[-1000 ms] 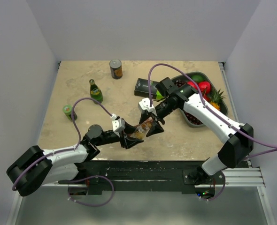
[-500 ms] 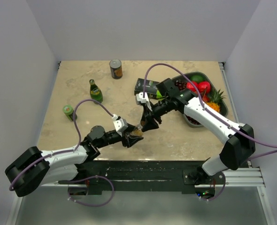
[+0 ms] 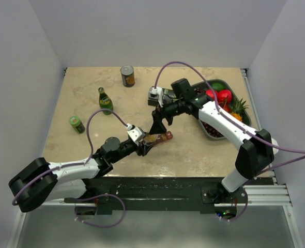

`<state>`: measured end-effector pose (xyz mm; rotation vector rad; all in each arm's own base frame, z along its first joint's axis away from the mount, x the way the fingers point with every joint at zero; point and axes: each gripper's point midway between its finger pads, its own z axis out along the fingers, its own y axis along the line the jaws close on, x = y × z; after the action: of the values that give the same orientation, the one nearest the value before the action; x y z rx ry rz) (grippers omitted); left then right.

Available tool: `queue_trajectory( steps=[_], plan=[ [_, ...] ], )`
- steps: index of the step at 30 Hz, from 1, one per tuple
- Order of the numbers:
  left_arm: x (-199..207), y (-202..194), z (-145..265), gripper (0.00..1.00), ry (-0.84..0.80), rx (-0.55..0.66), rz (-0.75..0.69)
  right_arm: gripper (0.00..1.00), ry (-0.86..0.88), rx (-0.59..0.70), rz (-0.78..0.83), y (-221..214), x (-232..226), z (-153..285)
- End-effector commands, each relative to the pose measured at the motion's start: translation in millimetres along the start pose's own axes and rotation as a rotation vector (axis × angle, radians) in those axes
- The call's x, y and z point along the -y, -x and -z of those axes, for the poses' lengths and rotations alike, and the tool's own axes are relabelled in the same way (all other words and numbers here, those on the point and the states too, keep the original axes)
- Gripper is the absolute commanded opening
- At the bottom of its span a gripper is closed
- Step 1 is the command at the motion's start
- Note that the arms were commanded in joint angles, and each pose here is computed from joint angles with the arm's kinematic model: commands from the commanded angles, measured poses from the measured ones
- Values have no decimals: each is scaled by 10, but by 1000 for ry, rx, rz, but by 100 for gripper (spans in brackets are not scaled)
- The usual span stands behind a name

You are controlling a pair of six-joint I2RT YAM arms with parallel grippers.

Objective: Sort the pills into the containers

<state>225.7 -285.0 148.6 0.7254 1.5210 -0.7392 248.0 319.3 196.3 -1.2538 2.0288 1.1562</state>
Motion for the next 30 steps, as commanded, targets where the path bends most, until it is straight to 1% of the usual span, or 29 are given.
queue_trajectory(
  steps=[1,2,3,4,5,6,7,8,9,10,13,15,19,20,22,23,25,26,27,30],
  plan=[
    [313,343,58,0,-178,131,-53,99,29,102,314,455,-168,624],
    [416,336,84,0,-237,127,-53,99,57,99,362,443,-249,677],
    [461,316,100,0,-262,118,-46,99,87,73,456,376,-319,721],
    [550,320,128,0,-314,117,-46,99,122,70,497,343,-390,749],
    [589,316,145,0,-337,113,-40,99,147,78,628,347,-430,765],
    [623,329,156,0,-355,114,-36,99,203,52,623,209,-541,792],
    [687,338,184,0,-392,117,-36,99,239,44,659,139,-605,800],
    [711,363,187,0,-408,121,-34,99,269,44,759,83,-637,801],
    [733,373,194,0,-421,121,-31,99,304,7,742,-61,-695,791],
    [775,375,212,0,-447,120,-32,99,333,-14,768,-125,-770,744],
    [821,410,206,0,-474,122,-22,99,354,-88,812,-311,-814,632],
    [832,408,206,0,-479,118,-10,98,358,-103,820,-355,-818,605],
    [853,415,207,0,-491,122,0,91,354,-103,825,-352,-824,576],
    [856,428,208,0,-492,127,4,86,346,-109,804,-355,-812,567],
    [857,443,205,0,-491,133,9,78,326,-105,795,-325,-778,523],
    [856,450,201,0,-490,137,12,70,308,-112,771,-319,-755,520],
    [842,452,193,0,-480,138,17,62,295,-104,769,-284,-749,504],
    [834,461,190,0,-474,141,20,59,290,-101,742,-276,-757,503],
    [821,451,183,0,-467,137,22,50,284,-92,736,-249,-750,490],
    [765,442,156,0,-431,133,25,34,275,-66,661,-202,-756,446]
  ],
)
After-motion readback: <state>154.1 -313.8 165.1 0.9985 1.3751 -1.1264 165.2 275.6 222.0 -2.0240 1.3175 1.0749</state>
